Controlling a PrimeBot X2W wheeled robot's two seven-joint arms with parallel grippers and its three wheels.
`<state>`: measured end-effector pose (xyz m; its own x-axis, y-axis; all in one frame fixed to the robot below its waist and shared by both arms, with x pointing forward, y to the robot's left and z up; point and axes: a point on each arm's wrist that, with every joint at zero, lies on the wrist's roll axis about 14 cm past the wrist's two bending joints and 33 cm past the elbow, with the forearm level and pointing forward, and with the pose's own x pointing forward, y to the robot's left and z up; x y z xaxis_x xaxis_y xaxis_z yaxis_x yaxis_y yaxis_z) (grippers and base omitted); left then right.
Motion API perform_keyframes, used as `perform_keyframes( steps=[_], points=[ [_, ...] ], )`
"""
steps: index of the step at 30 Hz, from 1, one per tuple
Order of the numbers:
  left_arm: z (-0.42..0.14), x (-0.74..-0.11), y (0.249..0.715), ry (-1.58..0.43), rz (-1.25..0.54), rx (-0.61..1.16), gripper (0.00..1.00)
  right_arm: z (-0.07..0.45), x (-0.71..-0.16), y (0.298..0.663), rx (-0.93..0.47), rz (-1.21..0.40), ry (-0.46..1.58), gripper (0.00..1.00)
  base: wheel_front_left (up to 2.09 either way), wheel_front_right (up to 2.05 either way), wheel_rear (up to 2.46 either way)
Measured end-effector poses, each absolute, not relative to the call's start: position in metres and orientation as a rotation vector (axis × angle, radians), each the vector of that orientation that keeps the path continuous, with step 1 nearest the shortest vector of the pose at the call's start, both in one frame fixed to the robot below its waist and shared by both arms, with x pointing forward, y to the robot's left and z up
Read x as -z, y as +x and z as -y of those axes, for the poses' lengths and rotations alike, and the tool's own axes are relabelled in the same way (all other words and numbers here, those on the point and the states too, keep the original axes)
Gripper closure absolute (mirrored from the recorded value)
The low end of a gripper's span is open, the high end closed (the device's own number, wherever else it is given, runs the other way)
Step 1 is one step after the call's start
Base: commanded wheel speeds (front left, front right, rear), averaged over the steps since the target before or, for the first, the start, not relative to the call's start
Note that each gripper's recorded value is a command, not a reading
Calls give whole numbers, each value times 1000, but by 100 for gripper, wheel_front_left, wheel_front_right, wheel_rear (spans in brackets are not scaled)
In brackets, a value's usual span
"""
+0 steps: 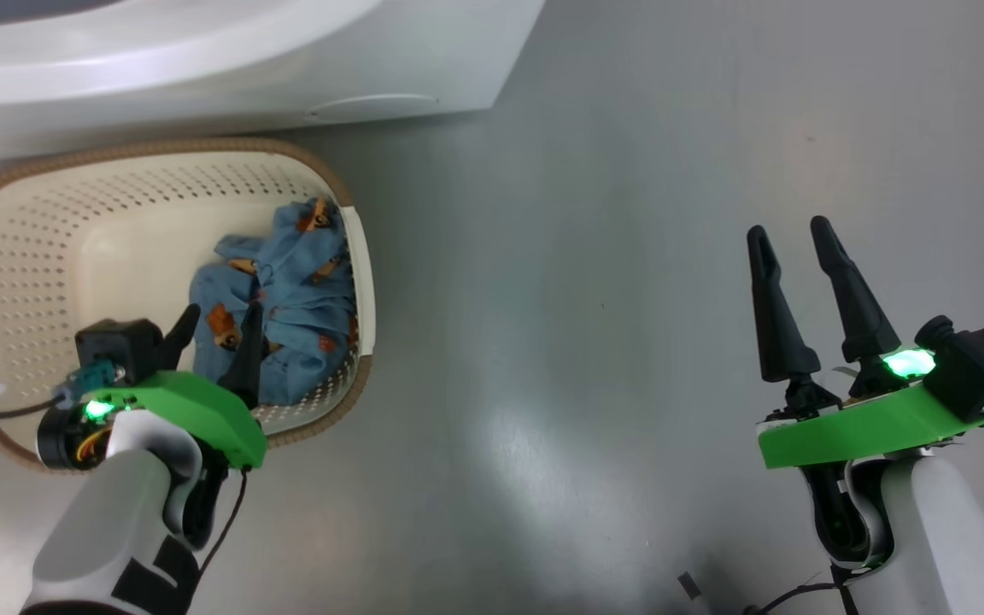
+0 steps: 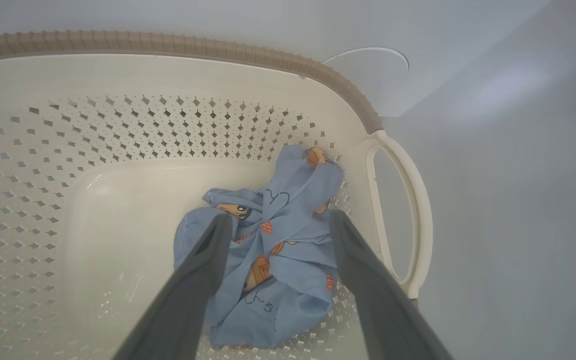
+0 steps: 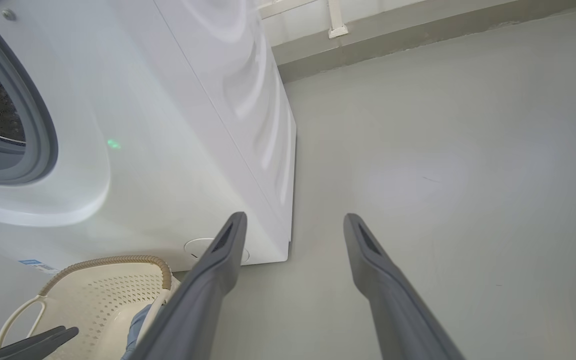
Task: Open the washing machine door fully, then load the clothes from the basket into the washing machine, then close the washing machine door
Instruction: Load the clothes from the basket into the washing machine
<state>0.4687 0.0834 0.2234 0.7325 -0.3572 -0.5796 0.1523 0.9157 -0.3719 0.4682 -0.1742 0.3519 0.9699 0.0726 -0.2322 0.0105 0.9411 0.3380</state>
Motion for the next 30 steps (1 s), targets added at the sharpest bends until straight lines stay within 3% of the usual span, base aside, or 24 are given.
perform_keyframes(
  steps=[30],
  points=[
    [-40,-155,473,-430,-899,401,0,178,-308,472,-20,-327,314,0,0,0,0]
  ],
)
